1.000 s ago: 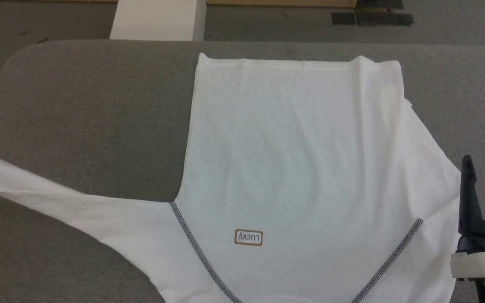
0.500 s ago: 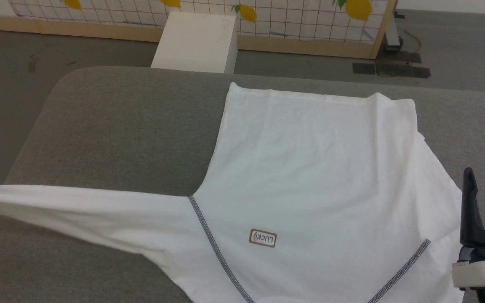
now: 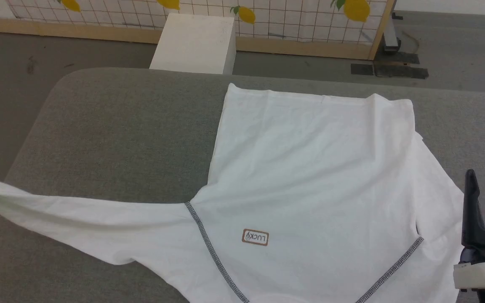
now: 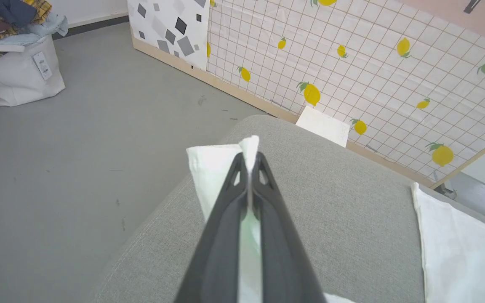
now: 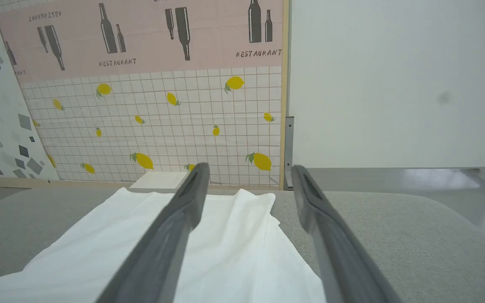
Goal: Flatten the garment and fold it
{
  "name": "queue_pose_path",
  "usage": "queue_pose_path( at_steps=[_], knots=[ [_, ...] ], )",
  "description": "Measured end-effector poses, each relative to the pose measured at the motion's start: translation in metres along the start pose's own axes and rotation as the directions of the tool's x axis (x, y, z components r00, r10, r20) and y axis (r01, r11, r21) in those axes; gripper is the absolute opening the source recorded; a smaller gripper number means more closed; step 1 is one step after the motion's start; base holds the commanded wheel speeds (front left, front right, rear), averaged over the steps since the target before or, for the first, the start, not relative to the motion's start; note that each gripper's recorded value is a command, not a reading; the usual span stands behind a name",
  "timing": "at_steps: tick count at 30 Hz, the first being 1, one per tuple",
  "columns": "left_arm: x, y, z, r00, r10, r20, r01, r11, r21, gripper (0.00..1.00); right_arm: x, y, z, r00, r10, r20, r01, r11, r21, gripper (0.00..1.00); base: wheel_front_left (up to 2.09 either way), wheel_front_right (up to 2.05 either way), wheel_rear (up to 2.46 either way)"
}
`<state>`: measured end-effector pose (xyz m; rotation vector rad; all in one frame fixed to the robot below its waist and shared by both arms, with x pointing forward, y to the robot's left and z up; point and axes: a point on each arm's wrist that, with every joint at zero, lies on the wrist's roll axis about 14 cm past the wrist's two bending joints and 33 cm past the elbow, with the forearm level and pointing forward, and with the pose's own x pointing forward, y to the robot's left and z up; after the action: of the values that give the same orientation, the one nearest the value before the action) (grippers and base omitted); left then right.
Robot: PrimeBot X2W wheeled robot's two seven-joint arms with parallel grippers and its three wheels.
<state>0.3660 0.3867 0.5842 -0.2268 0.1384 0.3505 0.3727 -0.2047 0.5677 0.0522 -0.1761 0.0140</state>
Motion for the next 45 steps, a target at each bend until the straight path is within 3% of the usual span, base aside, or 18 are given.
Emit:
queue_pose_path(
  at_steps=[9, 15, 20, 25, 33, 39, 41, 45],
  knots=[
    [-0.023, -0.102, 0.014, 0.969, -0.202, 0.139, 0.199, 0.979, 0.036, 0.0, -0.004, -0.007, 0.005, 1.0, -0.022, 0.016, 0.022, 1.0, -0.002, 1.0, 0.0, 0.0, 0.0],
    [-0.054, -0.18, 0.007, 0.904, -0.403, 0.143, 0.394, 0.915, 0.089, 0.0, -0.005, -0.012, 0.008, 0.999, -0.036, 0.024, 0.036, 0.999, -0.01, 1.0, 0.0, 0.0, 0.0],
    [-0.072, -0.226, -0.011, 0.851, -0.513, 0.108, 0.502, 0.857, 0.115, 0.0, -0.003, -0.019, 0.007, 0.998, -0.053, 0.019, 0.054, 0.998, -0.02, 1.0, 0.0, 0.0, 0.0],
    [-0.095, -0.283, -0.04, 0.761, -0.647, 0.057, 0.643, 0.763, 0.075, 0.0, -0.001, -0.021, 0.005, 0.998, -0.06, 0.012, 0.06, 0.998, -0.026, 1.0, 0.0, 0.0, 0.0],
    [-0.129, -0.348, -0.097, 0.614, -0.786, -0.07, 0.789, 0.614, 0.026, 0.0, 0.001, -0.023, 0.004, 0.998, -0.065, 0.008, 0.065, 0.997, -0.03, 1.0, 0.0, 0.0, 0.0],
    [-0.151, -0.375, -0.141, 0.509, -0.842, -0.18, 0.857, 0.514, 0.018, 0.0, 0.0, -0.027, 0.002, 0.997, -0.078, 0.0, 0.078, 0.996, -0.035, 1.0, 0.0, 0.0, 0.0],
    [-0.164, -0.385, -0.16, 0.448, -0.865, -0.227, 0.891, 0.454, 0.026, 0.0, 0.0, -0.029, 0.001, 0.996, -0.084, -0.002, 0.084, 0.996, -0.037, 1.0, 0.0, 0.0, 0.0],
    [-0.18, -0.393, -0.193, 0.362, -0.874, -0.323, 0.929, 0.368, 0.045, 0.0, -0.001, -0.031, 0.001, 0.996, -0.089, -0.005, 0.089, 0.995, -0.04, 1.0, 0.0, 0.0, 0.0]
  ],
)
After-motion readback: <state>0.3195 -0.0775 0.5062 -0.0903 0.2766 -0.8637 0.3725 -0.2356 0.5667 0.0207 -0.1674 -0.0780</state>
